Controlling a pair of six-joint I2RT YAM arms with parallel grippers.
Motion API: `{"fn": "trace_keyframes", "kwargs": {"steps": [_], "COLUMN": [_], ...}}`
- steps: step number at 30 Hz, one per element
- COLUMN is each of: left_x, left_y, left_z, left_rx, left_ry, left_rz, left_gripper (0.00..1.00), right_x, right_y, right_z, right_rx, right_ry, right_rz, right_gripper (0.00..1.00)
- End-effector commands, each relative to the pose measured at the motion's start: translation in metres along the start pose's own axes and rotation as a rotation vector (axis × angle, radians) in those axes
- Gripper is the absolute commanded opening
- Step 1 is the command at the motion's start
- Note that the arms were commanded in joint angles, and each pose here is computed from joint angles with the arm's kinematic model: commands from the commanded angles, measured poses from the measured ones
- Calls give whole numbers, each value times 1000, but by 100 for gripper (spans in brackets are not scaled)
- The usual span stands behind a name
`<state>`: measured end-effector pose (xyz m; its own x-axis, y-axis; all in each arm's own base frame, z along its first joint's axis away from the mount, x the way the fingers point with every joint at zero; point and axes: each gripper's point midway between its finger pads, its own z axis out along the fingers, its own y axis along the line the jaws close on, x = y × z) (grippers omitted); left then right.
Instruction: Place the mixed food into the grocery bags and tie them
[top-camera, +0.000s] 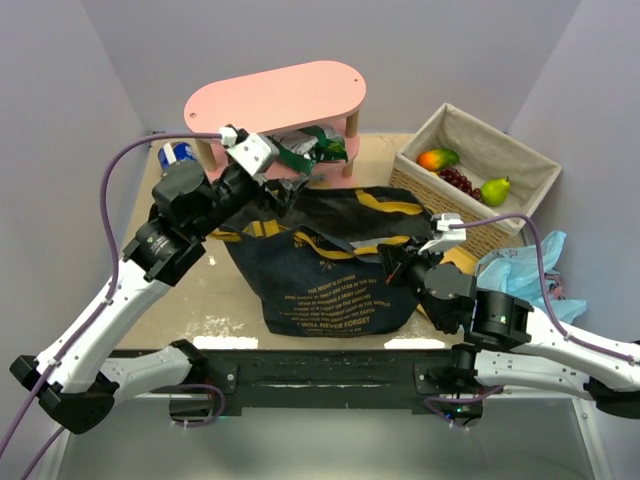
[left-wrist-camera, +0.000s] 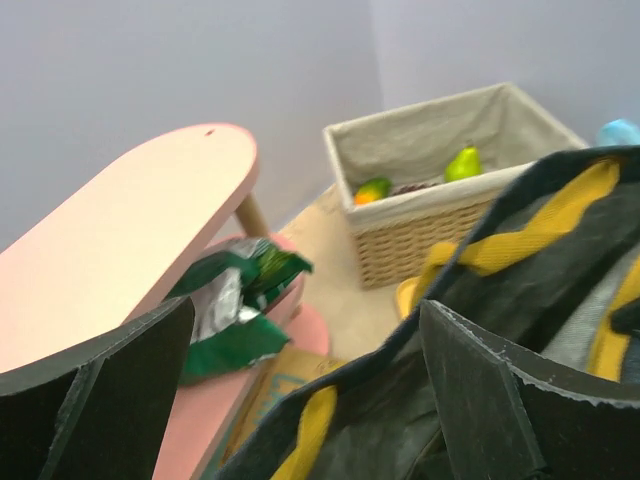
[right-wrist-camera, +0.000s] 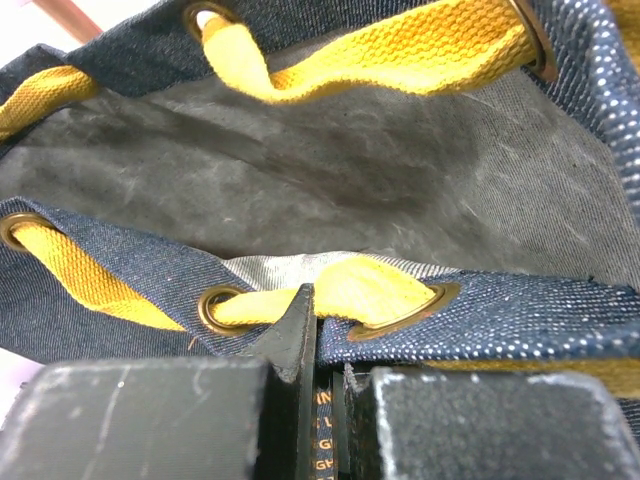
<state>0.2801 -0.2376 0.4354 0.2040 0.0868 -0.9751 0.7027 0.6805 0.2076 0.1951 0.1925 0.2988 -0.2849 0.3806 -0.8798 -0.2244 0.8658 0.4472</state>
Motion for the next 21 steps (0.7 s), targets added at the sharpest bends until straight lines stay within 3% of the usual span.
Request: {"fn": "trace_keyframes", "kwargs": {"steps": [1, 3, 8, 13, 15, 19, 21], "left_x": [32, 43, 66, 82, 108, 133, 162], "left_y": [58, 94, 138, 163, 171, 168, 160], "left_z": [-25, -42, -65, -82, -93, -90, -88], "left_rx": [-301, -458, -582, -752, -832, -832, -823], "left_ry": [221, 250, 242, 162, 152, 67, 99], "left_rz": [44, 5, -146, -243, -310, -388, -427], "left_gripper": [100, 100, 100, 100, 100, 100, 99], "right_x": [-28, -34, -80, -95, -94, -90, -91], "right_y": [3, -8, -72, -92, -96, -109, -113], "right_z": [-1, -1, -25, -39, -41, -45, -48], "right_rx": [18, 75, 404, 482, 484, 535, 550], "right_ry": [-72, -100, -271, -335, -337, -338, -354], "right_rz": [23, -33, -117, -131, -133, -187, -159], "right_gripper": [0, 0, 0, 0, 0, 0, 0]}}
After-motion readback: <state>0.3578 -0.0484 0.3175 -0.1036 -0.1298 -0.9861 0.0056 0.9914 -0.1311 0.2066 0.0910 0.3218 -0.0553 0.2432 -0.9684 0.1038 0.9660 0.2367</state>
